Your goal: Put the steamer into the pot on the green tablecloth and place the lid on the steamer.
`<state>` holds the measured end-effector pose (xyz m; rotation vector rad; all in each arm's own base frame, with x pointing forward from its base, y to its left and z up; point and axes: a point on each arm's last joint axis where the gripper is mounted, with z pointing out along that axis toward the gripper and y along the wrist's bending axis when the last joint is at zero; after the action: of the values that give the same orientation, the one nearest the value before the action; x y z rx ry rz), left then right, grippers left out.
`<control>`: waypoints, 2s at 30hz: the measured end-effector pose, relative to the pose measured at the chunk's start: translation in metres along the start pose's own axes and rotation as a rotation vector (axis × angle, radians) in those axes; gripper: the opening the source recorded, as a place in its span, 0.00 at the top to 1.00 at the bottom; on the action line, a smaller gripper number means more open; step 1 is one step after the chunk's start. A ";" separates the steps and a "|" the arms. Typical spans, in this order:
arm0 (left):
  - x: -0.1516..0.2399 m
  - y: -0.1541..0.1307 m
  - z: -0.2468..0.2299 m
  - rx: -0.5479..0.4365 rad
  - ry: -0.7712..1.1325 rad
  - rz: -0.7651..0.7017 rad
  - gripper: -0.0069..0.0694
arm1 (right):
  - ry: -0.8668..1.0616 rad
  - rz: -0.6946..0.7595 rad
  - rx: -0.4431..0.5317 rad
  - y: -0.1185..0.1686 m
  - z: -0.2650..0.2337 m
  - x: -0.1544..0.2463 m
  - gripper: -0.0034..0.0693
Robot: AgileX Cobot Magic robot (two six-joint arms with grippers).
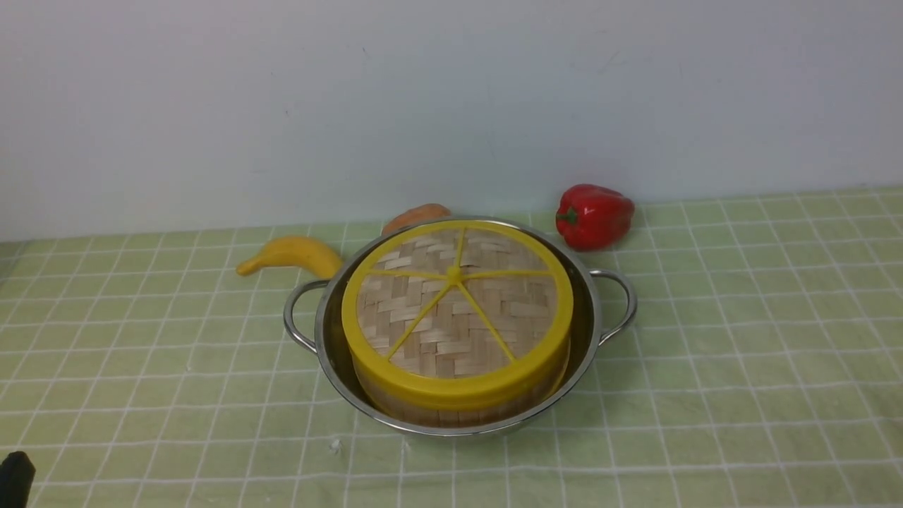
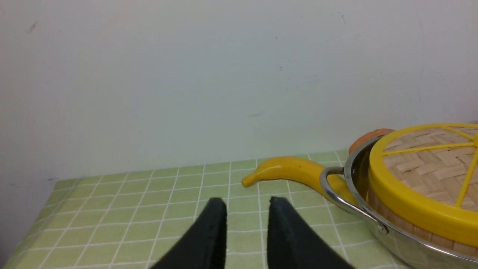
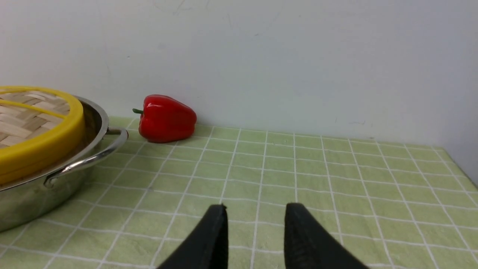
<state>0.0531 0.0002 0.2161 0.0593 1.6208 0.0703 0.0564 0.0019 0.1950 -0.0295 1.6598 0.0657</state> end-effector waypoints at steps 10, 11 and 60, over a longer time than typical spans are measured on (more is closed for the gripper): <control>0.000 0.000 0.000 -0.001 -0.004 0.000 0.67 | 0.000 0.000 0.000 0.000 0.000 0.000 0.62; 0.000 0.000 0.000 -0.001 -0.004 0.000 0.67 | 0.000 0.000 0.000 0.000 0.000 0.000 0.62; 0.019 -0.001 0.004 0.000 0.026 0.008 0.59 | 0.000 0.000 0.000 0.000 0.000 0.000 0.62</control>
<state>0.0564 0.0004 0.1966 0.0652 1.6469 0.0768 0.0564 0.0019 0.1950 -0.0295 1.6598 0.0657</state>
